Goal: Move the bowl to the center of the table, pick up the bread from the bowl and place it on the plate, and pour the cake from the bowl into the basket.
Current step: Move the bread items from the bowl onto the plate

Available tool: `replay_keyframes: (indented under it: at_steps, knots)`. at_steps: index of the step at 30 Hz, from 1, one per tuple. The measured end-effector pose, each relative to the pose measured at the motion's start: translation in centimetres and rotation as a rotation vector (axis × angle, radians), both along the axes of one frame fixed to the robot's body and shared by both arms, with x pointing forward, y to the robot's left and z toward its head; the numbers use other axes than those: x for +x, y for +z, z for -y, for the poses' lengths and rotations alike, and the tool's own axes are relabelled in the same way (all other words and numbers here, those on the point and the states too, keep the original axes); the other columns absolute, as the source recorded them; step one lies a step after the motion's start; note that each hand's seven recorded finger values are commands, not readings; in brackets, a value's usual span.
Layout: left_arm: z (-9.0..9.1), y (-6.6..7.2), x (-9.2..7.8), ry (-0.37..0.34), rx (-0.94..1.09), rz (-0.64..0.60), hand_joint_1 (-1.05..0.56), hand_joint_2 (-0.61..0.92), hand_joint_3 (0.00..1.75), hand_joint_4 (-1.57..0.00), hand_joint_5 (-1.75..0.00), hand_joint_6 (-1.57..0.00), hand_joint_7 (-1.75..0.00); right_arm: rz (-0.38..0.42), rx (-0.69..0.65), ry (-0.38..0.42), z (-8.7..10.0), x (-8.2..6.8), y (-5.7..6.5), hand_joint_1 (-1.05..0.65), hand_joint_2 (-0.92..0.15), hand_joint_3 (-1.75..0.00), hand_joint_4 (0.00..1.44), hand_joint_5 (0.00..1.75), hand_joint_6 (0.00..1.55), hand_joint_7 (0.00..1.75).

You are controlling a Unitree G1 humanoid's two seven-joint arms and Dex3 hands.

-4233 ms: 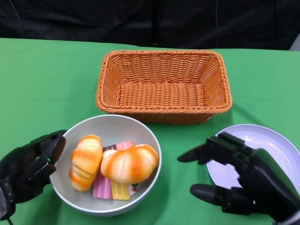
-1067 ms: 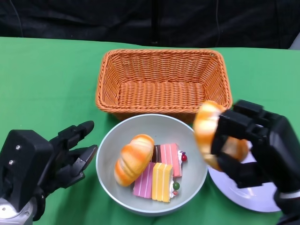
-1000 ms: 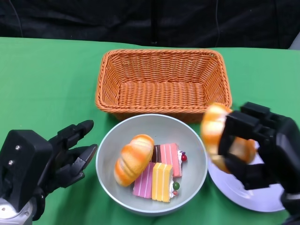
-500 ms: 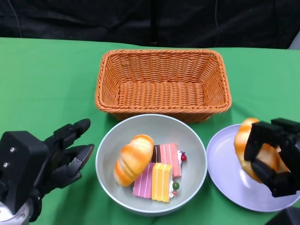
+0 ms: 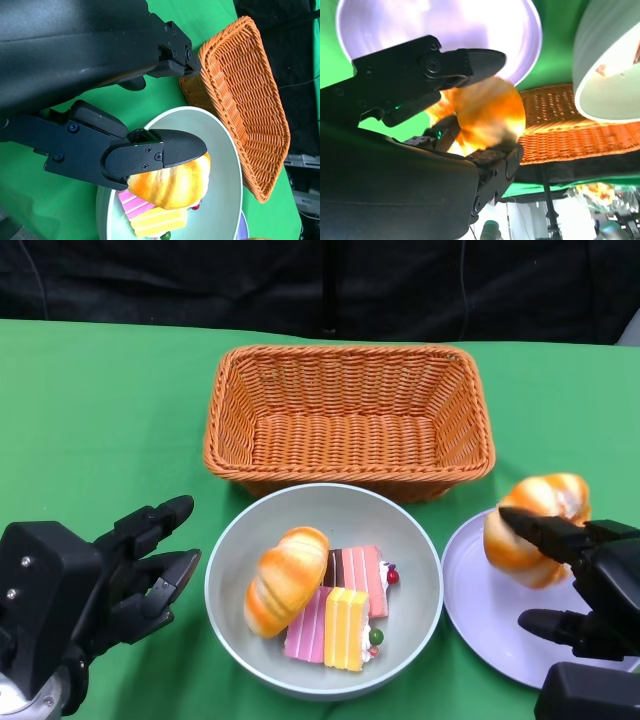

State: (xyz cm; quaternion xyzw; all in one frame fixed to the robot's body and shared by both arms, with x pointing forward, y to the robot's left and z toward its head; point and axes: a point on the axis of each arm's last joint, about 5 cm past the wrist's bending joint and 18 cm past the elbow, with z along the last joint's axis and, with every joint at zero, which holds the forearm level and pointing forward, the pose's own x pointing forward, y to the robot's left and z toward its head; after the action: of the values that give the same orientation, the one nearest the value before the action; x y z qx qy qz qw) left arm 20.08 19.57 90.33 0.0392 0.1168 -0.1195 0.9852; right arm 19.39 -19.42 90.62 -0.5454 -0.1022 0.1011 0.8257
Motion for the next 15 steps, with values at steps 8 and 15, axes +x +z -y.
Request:
replay_keyframes:
  at_steps: [8, 15]
  knots:
    - [0.1, 1.2, 0.8, -0.005, 0.001, 0.079, -0.69, 0.92, 0.58, 0.00, -0.72, -0.28, -0.01, 0.093, -0.040, 0.019, -0.3, -0.3, 1.7, -0.80, -0.92, -0.30, 0.37, 0.34, 0.22, 0.04]
    - [0.0, 0.0, -0.4, 0.007, -0.004, 0.003, -0.69, 0.92, 0.59, 0.00, -0.73, -0.28, -0.01, 0.123, -0.090, 0.021, -0.7, -1.4, 2.3, -0.75, -0.92, -0.35, 0.83, 0.62, 0.31, 0.07]
